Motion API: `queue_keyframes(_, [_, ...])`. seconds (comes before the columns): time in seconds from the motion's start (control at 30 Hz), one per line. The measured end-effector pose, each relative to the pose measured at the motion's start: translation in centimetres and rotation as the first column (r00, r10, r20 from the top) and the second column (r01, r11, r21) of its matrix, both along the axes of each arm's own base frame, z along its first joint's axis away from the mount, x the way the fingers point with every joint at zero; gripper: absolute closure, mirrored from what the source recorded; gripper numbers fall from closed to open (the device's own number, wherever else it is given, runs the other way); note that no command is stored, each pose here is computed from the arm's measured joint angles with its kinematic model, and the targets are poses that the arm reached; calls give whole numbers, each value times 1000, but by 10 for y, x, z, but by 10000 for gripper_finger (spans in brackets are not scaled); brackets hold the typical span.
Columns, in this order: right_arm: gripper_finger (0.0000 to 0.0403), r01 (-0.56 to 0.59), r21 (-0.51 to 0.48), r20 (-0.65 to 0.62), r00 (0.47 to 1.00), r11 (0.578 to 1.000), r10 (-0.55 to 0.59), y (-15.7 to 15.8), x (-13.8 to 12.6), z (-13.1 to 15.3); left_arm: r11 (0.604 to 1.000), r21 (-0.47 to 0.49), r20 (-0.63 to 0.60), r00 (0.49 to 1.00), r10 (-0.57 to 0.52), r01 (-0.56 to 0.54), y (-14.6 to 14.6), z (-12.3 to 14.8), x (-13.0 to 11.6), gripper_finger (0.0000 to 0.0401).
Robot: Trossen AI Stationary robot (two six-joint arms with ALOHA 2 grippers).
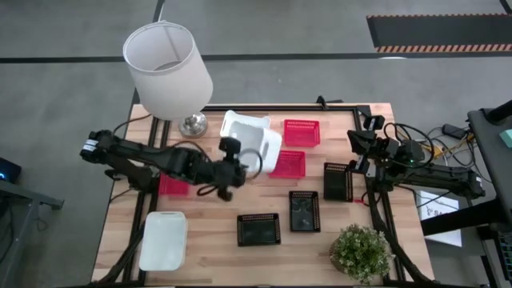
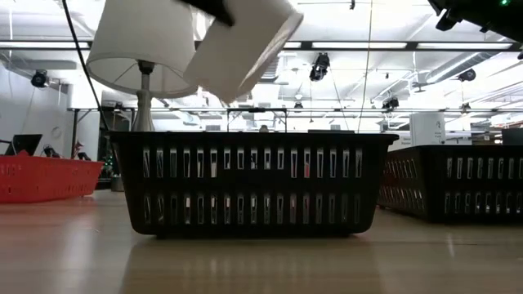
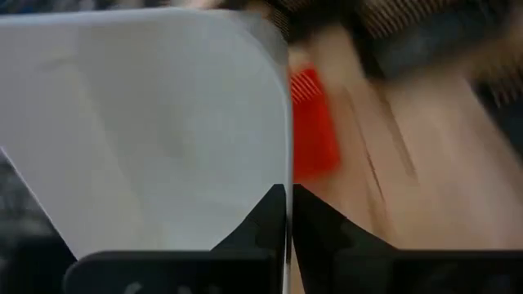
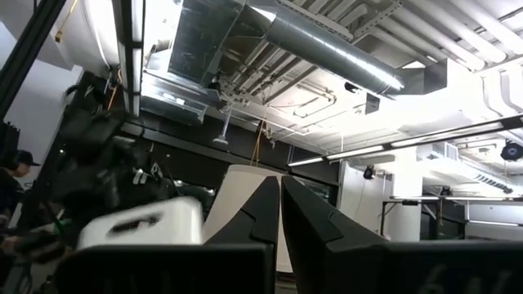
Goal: Stack baskets by color
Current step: Stack the middle white bin on top of the top white bin
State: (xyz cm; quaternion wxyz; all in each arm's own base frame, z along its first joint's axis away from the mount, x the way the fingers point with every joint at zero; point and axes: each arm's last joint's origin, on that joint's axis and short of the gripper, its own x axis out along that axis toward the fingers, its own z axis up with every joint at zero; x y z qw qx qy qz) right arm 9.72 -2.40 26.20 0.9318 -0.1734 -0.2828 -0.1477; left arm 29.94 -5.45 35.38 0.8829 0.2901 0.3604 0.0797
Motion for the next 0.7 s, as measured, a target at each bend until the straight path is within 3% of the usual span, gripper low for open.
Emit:
queue_keyframes(0.07, [394, 0, 0, 0, 1000, 1000, 0, 0, 0, 0, 992, -86, 82, 992, 97, -90, 10, 11, 7, 401])
queue_keyframes(0.17, [394, -6, 9, 2, 1000, 1000, 6, 0, 0, 0, 966, -174, 113, 970, 215, -194, 25, 17, 18, 401])
queue_keyframes(0.3, [394, -9, 12, 10, 1000, 1000, 9, 0, -1, 1, 951, -205, 49, 968, 246, -231, 40, 13, 38, 401])
queue_keyframes(0.47, [394, 6, -9, 7, 1000, 1000, -6, 0, -1, 1, 948, -166, -203, 950, 236, -271, 58, -1, 65, 401])
queue_keyframes(0.6, [394, 20, -29, 6, 1000, 999, -20, 0, -1, 1, 945, -84, -406, 877, 257, -316, 77, -6, 75, 401])
queue_keyframes(0.7, [394, 29, -43, 12, 1000, 999, -29, 0, -1, 2, 957, -19, -534, 812, 235, -290, 95, -11, 78, 401])
